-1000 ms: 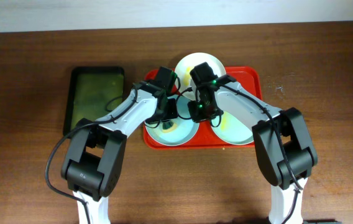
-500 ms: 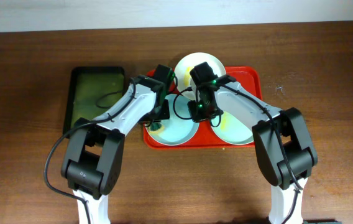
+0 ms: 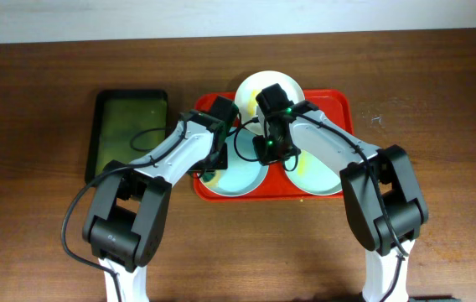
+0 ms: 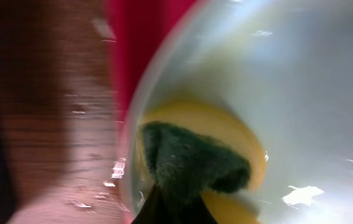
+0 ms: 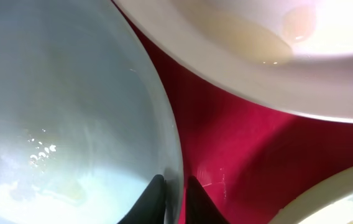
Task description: Clean dirty plates on tray and stack at the side
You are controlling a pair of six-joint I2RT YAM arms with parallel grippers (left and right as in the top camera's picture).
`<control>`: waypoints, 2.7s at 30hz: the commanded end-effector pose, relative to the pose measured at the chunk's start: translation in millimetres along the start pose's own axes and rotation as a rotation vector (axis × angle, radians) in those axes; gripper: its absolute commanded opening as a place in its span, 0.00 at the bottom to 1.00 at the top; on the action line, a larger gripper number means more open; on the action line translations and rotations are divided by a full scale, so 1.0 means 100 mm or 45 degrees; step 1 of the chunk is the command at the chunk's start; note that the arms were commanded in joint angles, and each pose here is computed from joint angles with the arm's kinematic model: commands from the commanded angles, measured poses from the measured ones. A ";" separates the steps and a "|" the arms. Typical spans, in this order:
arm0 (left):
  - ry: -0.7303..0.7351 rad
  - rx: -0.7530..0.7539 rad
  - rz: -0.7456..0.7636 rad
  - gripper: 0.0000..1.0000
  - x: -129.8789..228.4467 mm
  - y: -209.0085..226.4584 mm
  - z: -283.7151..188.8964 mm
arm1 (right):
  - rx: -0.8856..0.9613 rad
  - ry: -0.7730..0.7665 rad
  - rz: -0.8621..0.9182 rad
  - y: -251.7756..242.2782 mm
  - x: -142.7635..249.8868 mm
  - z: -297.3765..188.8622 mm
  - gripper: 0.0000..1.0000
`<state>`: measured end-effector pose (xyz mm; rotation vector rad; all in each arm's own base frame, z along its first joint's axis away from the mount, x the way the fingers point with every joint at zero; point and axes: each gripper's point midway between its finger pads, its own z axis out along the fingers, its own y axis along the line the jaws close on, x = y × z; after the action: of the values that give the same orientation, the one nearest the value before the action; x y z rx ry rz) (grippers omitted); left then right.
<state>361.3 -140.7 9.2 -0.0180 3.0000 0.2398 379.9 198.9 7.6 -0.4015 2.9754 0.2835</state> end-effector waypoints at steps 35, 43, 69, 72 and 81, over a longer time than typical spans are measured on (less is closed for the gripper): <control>-0.183 -0.148 -0.706 0.00 0.16 2.14 -1.27 | 2.036 -0.591 -0.775 0.78 -0.49 -2.61 0.04; -0.182 -0.148 -0.706 0.00 0.16 2.14 -1.27 | 1.979 -0.577 -0.796 0.79 -0.49 -2.53 0.04; -0.189 -0.147 -0.707 0.00 0.15 2.14 -1.27 | -0.118 -0.434 0.836 -3.00 0.01 -1.61 0.04; -0.188 -0.147 -0.708 0.00 0.15 2.14 -1.27 | -0.078 -0.488 0.953 -3.42 0.28 -1.52 0.04; -0.189 -0.147 -0.708 0.00 0.14 2.14 -1.27 | -0.043 -0.606 1.080 -3.73 0.42 -1.24 0.28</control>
<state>326.7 49.3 164.7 -0.7676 2.7045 0.3345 425.7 -191.7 53.4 0.8295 2.5130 0.4005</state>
